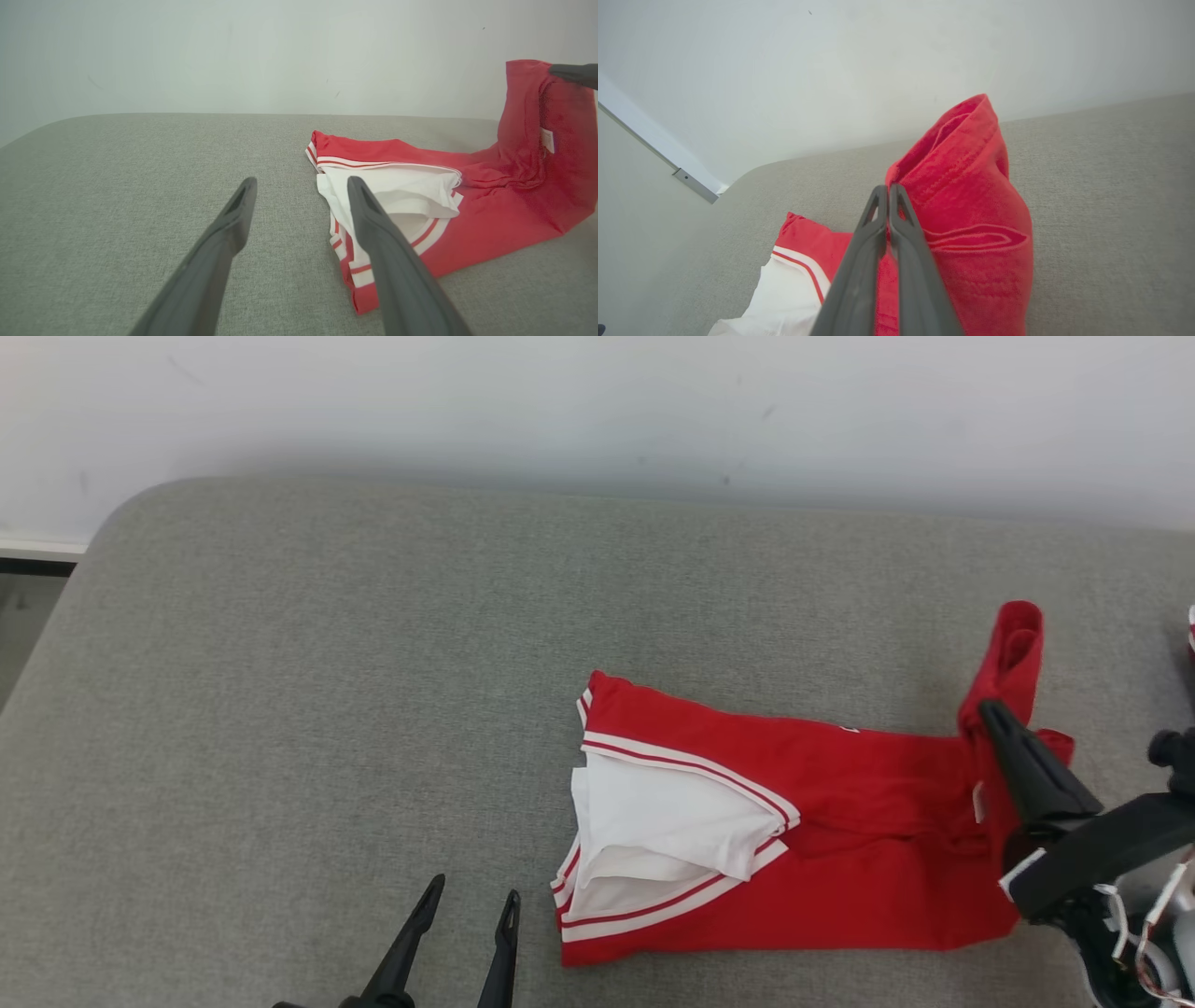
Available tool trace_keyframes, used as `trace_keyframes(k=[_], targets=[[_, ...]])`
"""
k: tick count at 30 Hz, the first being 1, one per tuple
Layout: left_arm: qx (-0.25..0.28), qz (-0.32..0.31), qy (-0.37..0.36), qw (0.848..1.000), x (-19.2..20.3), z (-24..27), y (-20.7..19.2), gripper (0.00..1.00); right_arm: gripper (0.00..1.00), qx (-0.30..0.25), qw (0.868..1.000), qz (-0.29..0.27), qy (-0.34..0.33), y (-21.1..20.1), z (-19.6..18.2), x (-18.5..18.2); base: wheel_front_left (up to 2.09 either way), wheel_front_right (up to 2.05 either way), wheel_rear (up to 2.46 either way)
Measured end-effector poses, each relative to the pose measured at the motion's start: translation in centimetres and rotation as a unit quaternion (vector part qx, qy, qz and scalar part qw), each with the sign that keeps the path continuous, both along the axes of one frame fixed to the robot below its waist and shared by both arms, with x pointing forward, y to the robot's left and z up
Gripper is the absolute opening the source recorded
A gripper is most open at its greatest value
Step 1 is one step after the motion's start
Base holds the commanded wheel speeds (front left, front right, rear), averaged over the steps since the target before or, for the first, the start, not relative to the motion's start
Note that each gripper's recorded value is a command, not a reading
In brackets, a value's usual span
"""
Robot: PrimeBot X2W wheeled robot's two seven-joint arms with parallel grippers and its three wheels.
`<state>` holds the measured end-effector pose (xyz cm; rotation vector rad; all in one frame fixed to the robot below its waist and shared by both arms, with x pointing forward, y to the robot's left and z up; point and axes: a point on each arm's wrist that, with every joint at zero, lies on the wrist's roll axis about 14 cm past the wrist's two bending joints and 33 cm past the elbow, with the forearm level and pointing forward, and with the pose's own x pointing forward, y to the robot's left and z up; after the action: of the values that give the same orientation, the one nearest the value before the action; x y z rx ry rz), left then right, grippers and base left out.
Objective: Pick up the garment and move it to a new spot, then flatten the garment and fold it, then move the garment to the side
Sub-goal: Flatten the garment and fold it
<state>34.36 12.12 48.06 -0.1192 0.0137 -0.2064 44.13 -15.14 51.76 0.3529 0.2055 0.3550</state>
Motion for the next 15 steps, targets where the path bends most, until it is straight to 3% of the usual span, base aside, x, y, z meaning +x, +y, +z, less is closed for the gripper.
trace_keyframes(k=[15], targets=[[-0.007,0.043,-0.002,0.999,-1.6,0.3,2.0,1.0,0.0,0.016,0.99,0.139,0.027,12.2,0.2,-0.7,0.0,0.0,0.0]])
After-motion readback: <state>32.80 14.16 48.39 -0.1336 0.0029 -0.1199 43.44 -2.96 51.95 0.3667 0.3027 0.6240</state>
